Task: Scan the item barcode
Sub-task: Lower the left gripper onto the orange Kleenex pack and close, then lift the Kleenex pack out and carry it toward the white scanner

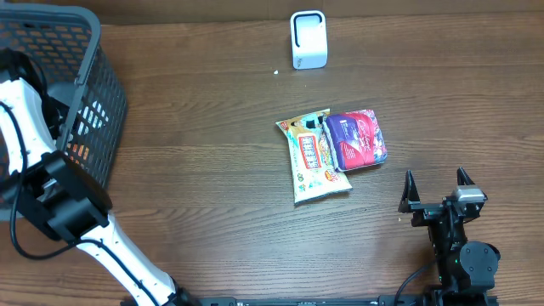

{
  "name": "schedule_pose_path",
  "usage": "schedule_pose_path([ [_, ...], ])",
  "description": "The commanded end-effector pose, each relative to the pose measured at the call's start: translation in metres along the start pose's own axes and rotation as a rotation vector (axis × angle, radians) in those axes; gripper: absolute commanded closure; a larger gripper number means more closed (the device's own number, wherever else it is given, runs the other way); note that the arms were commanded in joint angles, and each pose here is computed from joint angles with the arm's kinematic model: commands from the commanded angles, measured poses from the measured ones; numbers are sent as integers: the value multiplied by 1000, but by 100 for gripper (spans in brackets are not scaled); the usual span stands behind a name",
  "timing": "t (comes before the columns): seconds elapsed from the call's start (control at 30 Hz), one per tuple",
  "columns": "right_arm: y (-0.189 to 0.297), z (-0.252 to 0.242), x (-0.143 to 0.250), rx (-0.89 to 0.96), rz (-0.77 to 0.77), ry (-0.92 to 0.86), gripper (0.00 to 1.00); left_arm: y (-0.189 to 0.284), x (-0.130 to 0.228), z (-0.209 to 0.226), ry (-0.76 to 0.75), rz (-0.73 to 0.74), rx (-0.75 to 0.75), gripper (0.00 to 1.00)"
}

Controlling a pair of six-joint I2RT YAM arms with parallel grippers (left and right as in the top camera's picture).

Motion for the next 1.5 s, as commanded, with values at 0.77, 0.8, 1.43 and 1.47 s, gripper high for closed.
schedule_pose_path([
  [0.77,0,-2,1,12,-6,5,0,-52,24,-5,-40,141,-78,62],
  [0.8,0,-2,1,11,-6,5,0,-53,25,-4,-41,143,-86,61],
  [1.43,0,-2,1,12,-6,5,0,-26,14,1,-89,119,-80,96],
  [1.47,0,-2,1,11,-6,5,0,-14,9,2,-62,98,-70,96],
])
Point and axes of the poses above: each gripper's point midway between its finger pads, its own y axis back along the fingers, its own z axis along the line the jaws close on, x = y × z, the point moved 5 cm from there along y, back along the fingers
